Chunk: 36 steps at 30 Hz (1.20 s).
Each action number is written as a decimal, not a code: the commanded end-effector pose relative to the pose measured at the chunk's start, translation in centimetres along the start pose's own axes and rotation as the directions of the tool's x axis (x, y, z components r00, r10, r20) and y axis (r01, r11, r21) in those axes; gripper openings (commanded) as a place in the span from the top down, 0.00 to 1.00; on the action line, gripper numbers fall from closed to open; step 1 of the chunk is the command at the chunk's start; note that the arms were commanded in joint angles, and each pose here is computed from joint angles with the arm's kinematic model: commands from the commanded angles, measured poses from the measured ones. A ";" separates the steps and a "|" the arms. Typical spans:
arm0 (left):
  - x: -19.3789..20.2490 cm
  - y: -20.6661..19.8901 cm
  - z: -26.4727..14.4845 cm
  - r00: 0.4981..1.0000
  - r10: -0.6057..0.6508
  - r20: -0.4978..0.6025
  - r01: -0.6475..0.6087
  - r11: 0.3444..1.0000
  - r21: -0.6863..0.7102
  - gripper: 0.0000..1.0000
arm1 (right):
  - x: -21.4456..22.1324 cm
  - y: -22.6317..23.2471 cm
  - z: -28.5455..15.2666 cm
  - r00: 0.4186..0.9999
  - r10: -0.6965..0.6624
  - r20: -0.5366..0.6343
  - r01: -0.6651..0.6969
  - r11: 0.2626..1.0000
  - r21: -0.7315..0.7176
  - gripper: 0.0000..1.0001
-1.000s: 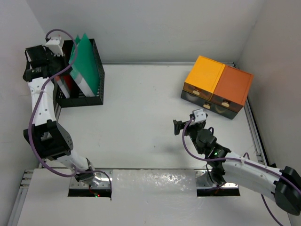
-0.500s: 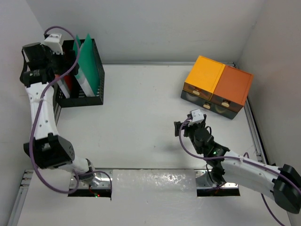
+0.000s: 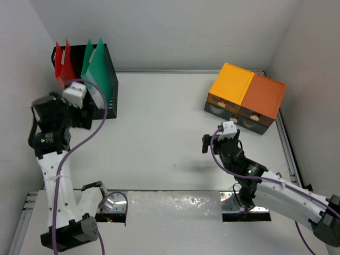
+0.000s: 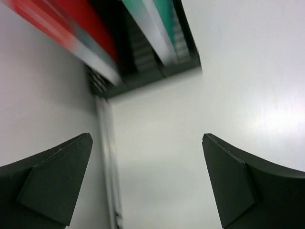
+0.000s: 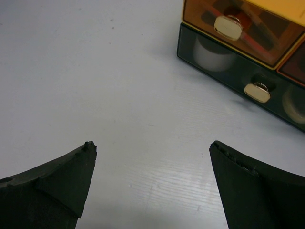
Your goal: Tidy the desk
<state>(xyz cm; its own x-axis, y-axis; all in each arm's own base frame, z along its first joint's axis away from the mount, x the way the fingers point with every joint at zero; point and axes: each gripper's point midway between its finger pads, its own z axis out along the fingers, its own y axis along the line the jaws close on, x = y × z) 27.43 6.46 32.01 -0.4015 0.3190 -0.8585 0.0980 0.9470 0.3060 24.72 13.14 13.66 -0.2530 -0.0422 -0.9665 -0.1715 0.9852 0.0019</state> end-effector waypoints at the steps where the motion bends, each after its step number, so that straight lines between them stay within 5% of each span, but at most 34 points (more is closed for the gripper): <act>1: 9.3 -3.7 1.7 0.970 0.057 -0.235 -0.024 0.990 0.140 0.01 | 0.6 -1.7 -1.3 0.999 0.030 -0.042 -0.028 0.998 0.060 0.01; 5: 17.1 -7.1 2.6 0.944 0.113 -0.311 -0.048 0.976 0.211 0.00 | 2.3 -3.3 -2.8 0.995 0.052 -0.081 -0.045 0.995 0.090 0.01; 12: 24.1 -8.3 4.3 0.930 0.157 -0.332 -0.111 0.982 0.154 0.00 | 4.5 -6.2 -4.5 0.989 0.125 -0.083 -0.108 0.976 0.188 0.01; 21: 24.3 -9.2 5.1 0.945 0.157 -0.286 -0.107 0.978 0.182 0.00 | 6.4 -7.8 -5.2 0.965 0.246 -0.087 -0.208 0.928 0.311 0.01; 36: 23.7 -9.1 4.9 0.961 0.180 -0.211 -0.147 0.976 0.163 0.00 | 6.2 -7.1 -5.3 0.963 0.255 -0.081 -0.228 0.940 0.254 0.01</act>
<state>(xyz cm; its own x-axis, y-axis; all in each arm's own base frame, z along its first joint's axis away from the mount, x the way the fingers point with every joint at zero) 20.67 5.55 6.02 -0.6130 0.4445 -0.6532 0.3001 0.8958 0.3279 18.94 4.58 8.24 -0.4040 0.1712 -0.8986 0.1566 0.9808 0.1165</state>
